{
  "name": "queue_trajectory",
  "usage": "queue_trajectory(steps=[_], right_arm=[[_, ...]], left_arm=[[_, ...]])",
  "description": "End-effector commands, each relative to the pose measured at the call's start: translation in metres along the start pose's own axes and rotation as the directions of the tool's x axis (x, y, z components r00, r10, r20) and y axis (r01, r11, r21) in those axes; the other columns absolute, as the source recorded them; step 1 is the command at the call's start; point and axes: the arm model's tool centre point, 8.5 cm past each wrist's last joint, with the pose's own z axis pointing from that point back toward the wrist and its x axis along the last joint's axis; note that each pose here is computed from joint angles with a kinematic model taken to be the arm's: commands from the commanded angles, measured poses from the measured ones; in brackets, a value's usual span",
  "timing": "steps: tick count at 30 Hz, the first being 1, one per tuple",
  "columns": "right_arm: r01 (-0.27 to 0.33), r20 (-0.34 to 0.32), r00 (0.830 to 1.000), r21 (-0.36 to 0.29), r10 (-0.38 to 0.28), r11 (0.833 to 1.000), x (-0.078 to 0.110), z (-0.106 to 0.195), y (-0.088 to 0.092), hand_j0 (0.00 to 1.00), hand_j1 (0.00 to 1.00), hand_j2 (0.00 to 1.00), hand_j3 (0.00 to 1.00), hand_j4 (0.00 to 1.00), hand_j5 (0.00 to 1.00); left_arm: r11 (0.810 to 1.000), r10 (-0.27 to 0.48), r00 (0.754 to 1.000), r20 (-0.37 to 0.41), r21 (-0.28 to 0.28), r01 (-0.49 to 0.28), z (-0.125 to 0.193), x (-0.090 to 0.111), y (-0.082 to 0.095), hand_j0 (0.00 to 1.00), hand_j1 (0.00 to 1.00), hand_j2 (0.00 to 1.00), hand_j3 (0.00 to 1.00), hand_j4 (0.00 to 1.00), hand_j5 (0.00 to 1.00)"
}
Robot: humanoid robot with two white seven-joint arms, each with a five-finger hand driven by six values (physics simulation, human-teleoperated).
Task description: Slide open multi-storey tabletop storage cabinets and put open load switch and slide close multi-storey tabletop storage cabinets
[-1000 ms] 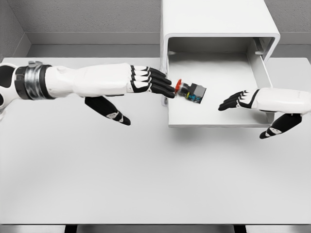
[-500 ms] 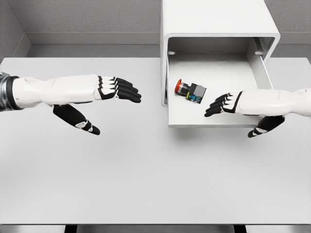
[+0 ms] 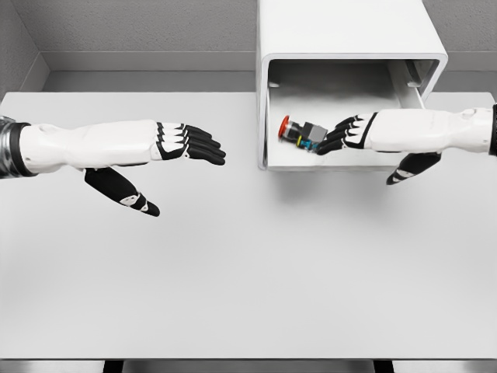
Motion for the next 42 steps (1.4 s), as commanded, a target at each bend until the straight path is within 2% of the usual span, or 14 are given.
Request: queue_trajectory(steps=[1,3,7,12,16,17,19,22,24,26,31,37,39,42], right_arm=[[0.026,-0.029,0.999,-0.020,-0.027,0.999,-0.019,-0.011,-0.001,1.00,1.00,1.00,1.00,1.00,1.00],[0.023,-0.065,0.998,-0.032,-0.026,0.999,-0.030,-0.004,-0.008,1.00,1.00,1.00,1.00,1.00,1.00],[0.016,-0.057,0.998,-0.045,-0.018,0.999,-0.031,-0.011,-0.016,1.00,1.00,1.00,1.00,1.00,1.00],[0.016,-0.045,0.999,-0.043,-0.018,0.999,-0.028,-0.014,-0.014,1.00,1.00,1.00,1.00,1.00,1.00],[-0.039,0.044,0.998,-0.036,0.040,0.999,0.009,-0.017,-0.017,1.00,1.00,1.00,1.00,1.00,1.00],[-0.049,0.043,0.998,-0.029,0.050,0.998,0.015,-0.008,-0.015,1.00,1.00,1.00,1.00,1.00,1.00],[-0.003,0.023,1.000,0.000,0.003,1.000,0.012,0.001,0.007,1.00,1.00,1.00,1.00,1.00,1.00],[0.066,-0.010,0.998,0.010,-0.066,0.998,0.005,0.011,0.035,1.00,1.00,1.00,1.00,1.00,1.00],[0.088,-0.010,0.996,0.019,-0.088,0.996,0.005,0.010,0.044,1.00,1.00,1.00,1.00,1.00,1.00],[0.115,-0.040,0.993,0.025,-0.114,0.993,-0.004,0.015,0.053,1.00,1.00,1.00,1.00,1.00,1.00],[0.133,-0.062,0.989,0.046,-0.131,0.990,-0.006,0.023,0.063,1.00,1.00,1.00,1.00,1.00,1.00],[0.140,-0.083,0.987,0.035,-0.137,0.990,-0.011,0.028,0.063,1.00,1.00,1.00,1.00,1.00,1.00],[0.168,-0.127,0.979,0.031,-0.163,0.985,-0.024,0.036,0.070,1.00,1.00,1.00,1.00,1.00,1.00],[0.153,-0.132,0.980,0.015,-0.150,0.988,-0.025,0.039,0.062,1.00,1.00,1.00,1.00,1.00,1.00]], left_arm=[[1.000,0.007,1.000,-0.001,0.005,-0.007,0.001,0.000,0.001,1.00,1.00,1.00,1.00,1.00,1.00],[1.000,0.007,1.000,-0.002,0.005,-0.007,0.001,0.000,0.001,1.00,1.00,1.00,1.00,1.00,1.00],[1.000,0.008,1.000,-0.001,0.004,-0.008,0.001,0.000,0.000,1.00,1.00,1.00,1.00,1.00,1.00],[1.000,0.015,1.000,-0.003,0.003,-0.015,0.001,-0.001,-0.003,1.00,1.00,1.00,1.00,1.00,1.00],[1.000,0.020,1.000,-0.003,0.003,-0.020,0.002,-0.001,-0.004,1.00,1.00,1.00,1.00,1.00,1.00],[1.000,0.020,1.000,-0.004,0.001,-0.020,0.001,-0.001,-0.005,1.00,1.00,1.00,1.00,1.00,1.00],[1.000,0.022,1.000,-0.005,0.002,-0.022,0.002,-0.002,-0.005,1.00,1.00,1.00,1.00,1.00,1.00],[1.000,0.020,1.000,-0.004,0.001,-0.020,0.001,-0.001,-0.005,1.00,1.00,1.00,1.00,1.00,1.00],[1.000,0.026,1.000,-0.007,0.000,-0.026,0.002,-0.002,-0.007,1.00,1.00,1.00,1.00,1.00,1.00],[1.000,0.024,1.000,-0.009,0.000,-0.024,0.003,-0.002,-0.007,1.00,1.00,1.00,1.00,1.00,1.00],[1.000,0.023,1.000,-0.010,0.001,-0.023,0.003,-0.003,-0.006,1.00,1.00,1.00,1.00,1.00,1.00],[1.000,0.022,1.000,-0.013,0.000,-0.022,0.003,-0.004,-0.007,1.00,1.00,1.00,1.00,1.00,1.00],[1.000,0.021,1.000,-0.011,0.003,-0.021,0.003,-0.003,-0.006,1.00,1.00,1.00,1.00,1.00,1.00],[1.000,0.020,1.000,-0.012,0.002,-0.020,0.003,-0.003,-0.006,1.00,1.00,1.00,1.00,1.00,1.00]])
